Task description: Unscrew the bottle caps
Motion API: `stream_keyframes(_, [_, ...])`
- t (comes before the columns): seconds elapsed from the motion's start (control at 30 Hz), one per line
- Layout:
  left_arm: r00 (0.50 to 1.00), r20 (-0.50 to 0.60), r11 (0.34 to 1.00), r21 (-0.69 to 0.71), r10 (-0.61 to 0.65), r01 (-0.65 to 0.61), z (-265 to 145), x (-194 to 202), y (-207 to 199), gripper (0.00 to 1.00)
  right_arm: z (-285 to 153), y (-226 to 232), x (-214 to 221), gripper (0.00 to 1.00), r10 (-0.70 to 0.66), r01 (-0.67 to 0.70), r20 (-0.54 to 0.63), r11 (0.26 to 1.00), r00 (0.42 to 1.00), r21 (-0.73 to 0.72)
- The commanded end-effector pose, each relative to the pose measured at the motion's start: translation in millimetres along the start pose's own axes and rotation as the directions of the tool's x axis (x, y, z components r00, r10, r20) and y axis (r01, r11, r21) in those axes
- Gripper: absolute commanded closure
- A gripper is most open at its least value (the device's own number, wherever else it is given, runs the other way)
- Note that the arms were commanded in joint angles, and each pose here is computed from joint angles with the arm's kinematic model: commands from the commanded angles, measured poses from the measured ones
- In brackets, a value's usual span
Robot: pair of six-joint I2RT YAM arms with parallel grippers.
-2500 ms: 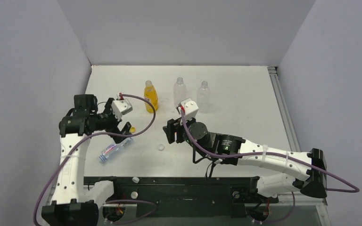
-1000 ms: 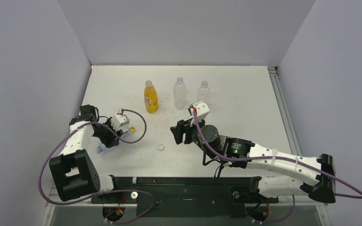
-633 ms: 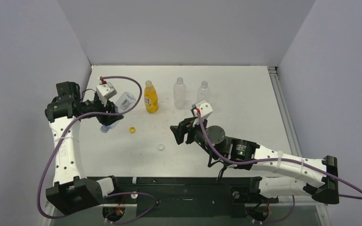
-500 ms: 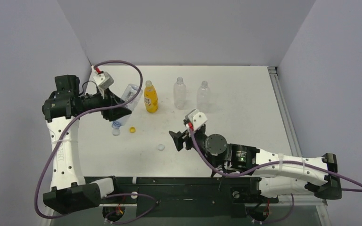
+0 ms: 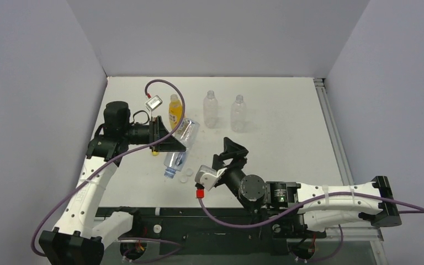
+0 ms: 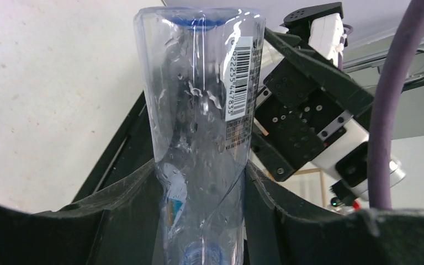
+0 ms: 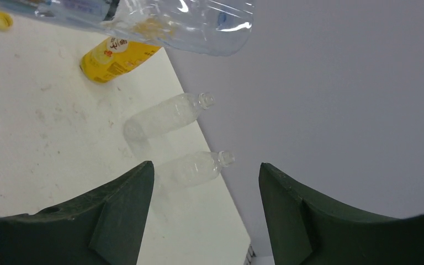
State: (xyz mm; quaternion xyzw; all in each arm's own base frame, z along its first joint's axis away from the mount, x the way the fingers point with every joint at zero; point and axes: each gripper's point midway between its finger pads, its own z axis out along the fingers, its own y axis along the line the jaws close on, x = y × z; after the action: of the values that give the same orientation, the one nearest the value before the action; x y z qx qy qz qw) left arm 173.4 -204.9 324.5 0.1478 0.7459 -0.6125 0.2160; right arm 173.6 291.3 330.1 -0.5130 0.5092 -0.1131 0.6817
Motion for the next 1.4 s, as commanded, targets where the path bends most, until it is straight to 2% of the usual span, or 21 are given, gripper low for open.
stream_keyframes(0.0, [0.992,-0.049,0.993,0.007,-0.114,0.115,6,7,3,0.69,-5,5,0,0.35,-0.141,0.141,0.053,0.99,0.989,-0.011])
stream_keyframes(0.1, [0.99,-0.078,0.993,0.004,-0.121,0.122,8,13,9,0.69,-2,16,-2,0.36,-0.206,0.208,0.072,0.978,0.976,-0.018])
stream_keyframes(0.2, [0.994,-0.074,0.996,-0.033,-0.084,0.082,8,11,13,0.7,1,15,-10,0.36,-0.183,0.184,0.1,0.983,0.978,-0.003])
stream_keyframes(0.33, [1.0,-0.024,0.999,-0.03,-0.012,0.011,8,-3,10,0.69,2,10,-26,0.36,0.02,-0.019,0.145,1.0,0.989,-0.009])
stream_keyframes(0.43, [0.999,0.025,0.999,-0.013,-0.041,0.042,11,-15,5,0.69,1,17,-31,0.36,0.106,-0.106,0.166,0.994,0.98,-0.009])
stream_keyframes(0.57, [0.998,0.001,0.998,-0.001,-0.07,0.07,14,-21,6,0.69,4,35,-33,0.36,0.018,-0.018,0.154,1.0,0.988,-0.005])
stream_keyframes(0.6, [0.993,-0.025,0.993,-0.021,-0.116,0.116,14,-14,10,0.69,6,37,-34,0.36,-0.008,0.008,0.153,1.0,0.988,0.0])
stream_keyframes(0.63, [0.998,-0.036,0.998,-0.035,-0.056,0.054,14,-16,14,0.69,8,38,-35,0.36,-0.017,0.017,0.156,1.0,0.988,-0.001])
stream_keyframes(0.67, [0.993,-0.062,0.994,-0.059,-0.098,0.094,12,-7,18,0.68,11,36,-32,0.36,-0.016,0.016,0.149,1.0,0.989,0.001])
stream_keyframes(0.7, [0.994,-0.076,0.994,-0.083,-0.076,0.07,11,-4,23,0.68,12,33,-35,0.36,-0.002,0.002,0.156,1.0,0.988,-0.001])
stream_keyframes(0.87, [0.996,-0.093,0.957,-0.289,0.004,-0.031,5,1,69,0.7,22,14,-21,0.36,0.184,-0.186,0.129,0.982,0.974,0.006])
stream_keyframes(0.97, [0.984,-0.156,0.881,-0.474,-0.087,0.002,-3,11,117,0.68,24,6,-6,0.36,0.282,-0.288,0.104,0.957,0.954,0.038])
stream_keyframes(1.0, [0.98,-0.19,0.864,-0.501,-0.057,-0.047,-6,11,125,0.66,23,6,-1,0.36,0.326,-0.333,0.102,0.942,0.94,0.049])
stream_keyframes(1.07, [0.962,-0.269,0.766,-0.627,-0.042,-0.142,-16,16,159,0.59,19,0,10,0.36,0.416,-0.424,0.096,0.902,0.904,0.088])
stream_keyframes(1.1, [0.953,-0.301,0.704,-0.681,-0.016,-0.203,-23,14,175,0.52,15,-11,17,0.36,0.463,-0.472,0.098,0.873,0.881,0.122])
stream_keyframes(1.13, [0.929,-0.369,0.676,-0.682,0.009,-0.277,-24,21,186,0.5,13,-8,24,0.36,0.523,-0.532,0.098,0.836,0.847,0.136])
stream_keyframes(1.17, [0.92,-0.391,0.612,-0.719,0.034,-0.328,-29,16,200,0.48,8,-17,30,0.36,0.592,-0.604,0.121,0.782,0.797,0.156])
stream_keyframes(1.2, [0.897,-0.44,0.587,-0.718,0.034,-0.375,-30,24,212,0.47,5,-14,41,0.36,0.616,-0.626,0.116,0.759,0.779,0.177])
stream_keyframes(1.23, [0.888,-0.456,0.529,-0.739,0.063,-0.417,-33,18,225,0.46,-1,-23,45,0.36,0.666,-0.681,0.145,0.705,0.731,0.196])
stream_keyframes(1.27, [0.862,-0.503,0.509,-0.727,0.062,-0.461,-32,25,236,0.45,-4,-19,58,0.36,0.68,-0.689,0.131,0.689,0.722,0.223])
stream_keyframes(1.37, [0.806,-0.576,0.4,-0.713,0.135,-0.576,-28,16,264,0.44,-20,-30,76,0.36,0.756,-0.768,0.17,0.582,0.632,0.268])
